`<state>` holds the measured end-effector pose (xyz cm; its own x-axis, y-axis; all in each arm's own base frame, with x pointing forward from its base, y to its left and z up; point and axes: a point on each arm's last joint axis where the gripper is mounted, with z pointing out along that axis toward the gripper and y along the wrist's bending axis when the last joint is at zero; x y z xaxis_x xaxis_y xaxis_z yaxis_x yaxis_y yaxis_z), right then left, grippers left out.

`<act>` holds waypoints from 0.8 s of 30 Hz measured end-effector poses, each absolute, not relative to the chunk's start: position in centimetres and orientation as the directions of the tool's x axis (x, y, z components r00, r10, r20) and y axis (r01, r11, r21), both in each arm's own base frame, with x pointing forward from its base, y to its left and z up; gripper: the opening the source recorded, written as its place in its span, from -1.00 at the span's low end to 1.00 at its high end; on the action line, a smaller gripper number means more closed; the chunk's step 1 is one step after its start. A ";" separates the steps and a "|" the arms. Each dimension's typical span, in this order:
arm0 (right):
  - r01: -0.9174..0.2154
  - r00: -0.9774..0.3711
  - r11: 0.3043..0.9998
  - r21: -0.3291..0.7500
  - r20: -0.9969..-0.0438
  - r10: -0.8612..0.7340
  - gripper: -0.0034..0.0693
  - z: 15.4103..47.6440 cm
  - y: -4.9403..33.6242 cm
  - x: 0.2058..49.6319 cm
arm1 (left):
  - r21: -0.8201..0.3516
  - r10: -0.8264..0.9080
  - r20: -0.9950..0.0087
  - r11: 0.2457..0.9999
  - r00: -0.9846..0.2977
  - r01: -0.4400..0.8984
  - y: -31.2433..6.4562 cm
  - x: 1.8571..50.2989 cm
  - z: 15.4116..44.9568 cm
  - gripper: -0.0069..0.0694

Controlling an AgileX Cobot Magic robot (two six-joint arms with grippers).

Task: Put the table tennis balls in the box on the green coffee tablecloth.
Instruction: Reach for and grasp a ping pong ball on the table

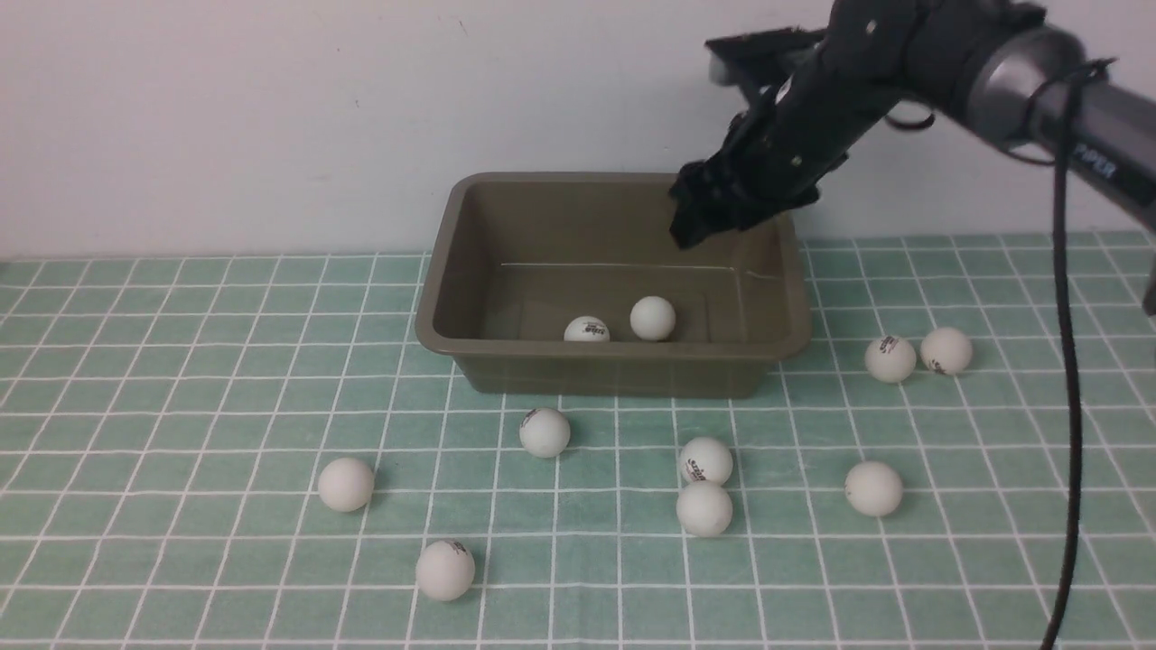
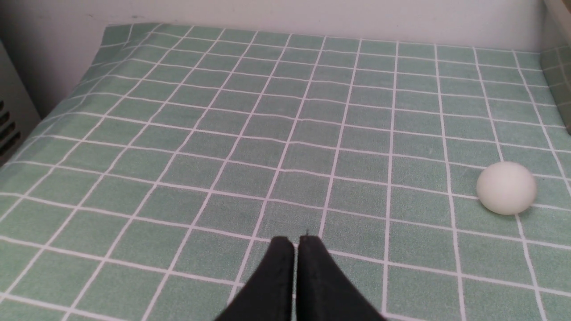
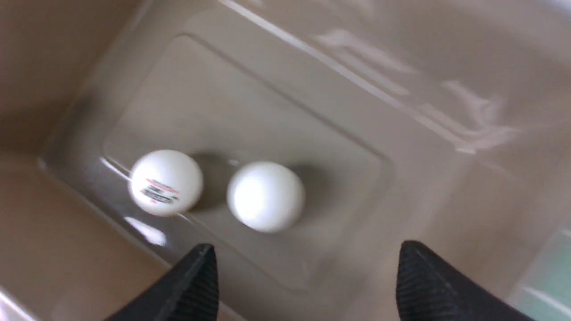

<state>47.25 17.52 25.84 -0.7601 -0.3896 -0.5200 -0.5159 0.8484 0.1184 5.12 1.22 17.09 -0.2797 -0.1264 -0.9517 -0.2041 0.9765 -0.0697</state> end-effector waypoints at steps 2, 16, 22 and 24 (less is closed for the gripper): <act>-0.489 -0.761 0.869 0.077 -0.524 -0.382 0.43 28.2 16.1 47.4 | -0.070 -0.126 -0.952 0.976 -0.280 -0.204 1.2 5.1 17.1 -0.83; -0.188 -0.826 0.980 -0.068 -0.528 -0.195 0.44 34.7 3.0 44.2 | -0.070 -0.126 -0.952 0.976 -0.280 -0.204 1.2 5.1 17.1 -0.83; -0.139 -0.923 0.990 -0.016 -0.360 -0.135 0.44 29.2 1.0 43.0 | -0.070 -0.126 -0.952 0.976 -0.280 -0.204 1.2 5.1 17.1 -0.83; -0.138 -0.935 0.990 -0.001 -0.331 -0.130 0.44 27.9 1.0 42.7 | -0.070 -0.126 -0.952 0.976 -0.280 -0.204 1.2 5.1 17.1 -0.83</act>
